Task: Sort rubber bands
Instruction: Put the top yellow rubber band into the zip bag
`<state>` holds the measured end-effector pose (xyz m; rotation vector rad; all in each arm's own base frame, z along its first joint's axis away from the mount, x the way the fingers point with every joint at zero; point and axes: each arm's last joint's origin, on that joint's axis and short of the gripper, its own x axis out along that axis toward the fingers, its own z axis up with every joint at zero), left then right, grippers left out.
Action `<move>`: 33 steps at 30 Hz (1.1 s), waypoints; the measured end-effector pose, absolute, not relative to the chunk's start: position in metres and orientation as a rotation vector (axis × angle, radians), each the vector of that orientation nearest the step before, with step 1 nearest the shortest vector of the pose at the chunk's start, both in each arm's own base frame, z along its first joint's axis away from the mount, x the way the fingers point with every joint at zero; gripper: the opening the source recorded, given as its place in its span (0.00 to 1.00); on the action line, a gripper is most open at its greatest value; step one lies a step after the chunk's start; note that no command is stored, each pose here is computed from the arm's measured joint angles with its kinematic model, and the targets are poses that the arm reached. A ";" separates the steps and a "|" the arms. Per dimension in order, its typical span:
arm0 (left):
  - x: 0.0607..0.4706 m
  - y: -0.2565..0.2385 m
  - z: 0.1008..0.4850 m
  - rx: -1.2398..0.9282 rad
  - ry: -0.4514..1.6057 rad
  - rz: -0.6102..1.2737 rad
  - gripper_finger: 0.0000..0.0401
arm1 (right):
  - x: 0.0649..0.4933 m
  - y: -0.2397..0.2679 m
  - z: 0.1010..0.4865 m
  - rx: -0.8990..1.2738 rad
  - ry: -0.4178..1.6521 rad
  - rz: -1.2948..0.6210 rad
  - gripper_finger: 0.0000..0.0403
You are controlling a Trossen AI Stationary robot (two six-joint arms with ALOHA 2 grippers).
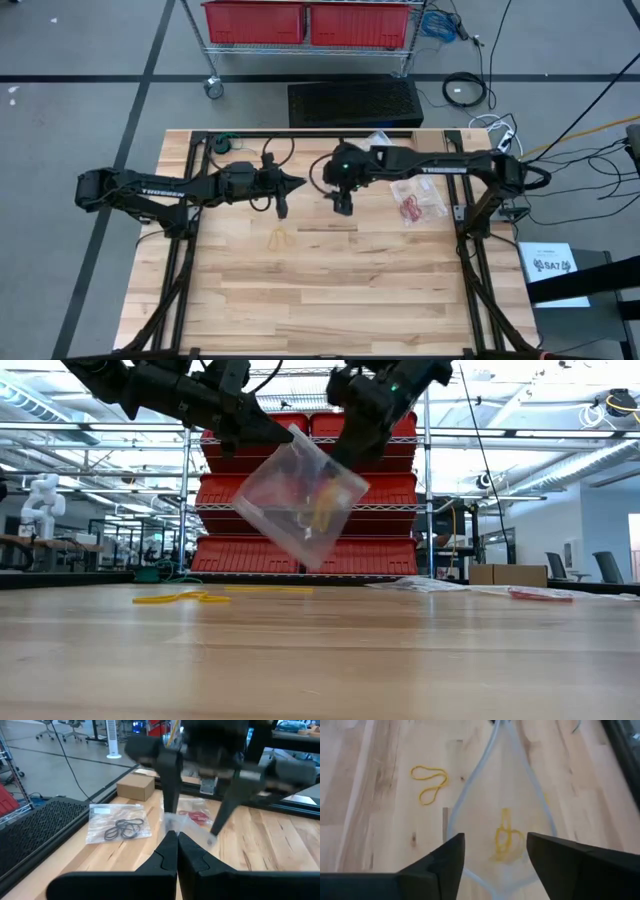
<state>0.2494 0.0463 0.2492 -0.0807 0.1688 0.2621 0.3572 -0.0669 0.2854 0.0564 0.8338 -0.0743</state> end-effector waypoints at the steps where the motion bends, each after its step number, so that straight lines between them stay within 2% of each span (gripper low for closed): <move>1: 0.249 0.046 0.249 -0.081 0.167 0.262 0.00 | 0.354 -0.067 0.290 0.056 0.825 -0.077 0.52; 5: 0.253 0.046 0.251 -0.107 0.124 0.220 0.00 | 0.344 -0.066 0.307 0.050 0.776 -0.082 0.50; 9: 0.259 0.045 0.249 -0.108 0.094 0.185 0.00 | 0.346 -0.066 0.306 0.049 0.773 -0.082 0.42; 18: 0.264 0.044 0.249 -0.104 0.059 0.185 0.00 | 0.368 -0.068 0.287 0.017 0.741 -0.073 0.03; 21: 0.263 0.045 0.248 -0.103 0.060 0.211 0.00 | 0.373 -0.066 0.290 0.007 0.686 -0.068 0.02; 27: 0.263 0.045 0.246 -0.095 0.084 0.234 0.00 | 0.368 -0.064 0.290 0.023 0.713 -0.032 0.00; 33: 0.262 0.046 0.239 -0.077 0.155 0.265 0.00 | 0.368 -0.061 0.259 0.121 0.621 0.059 0.00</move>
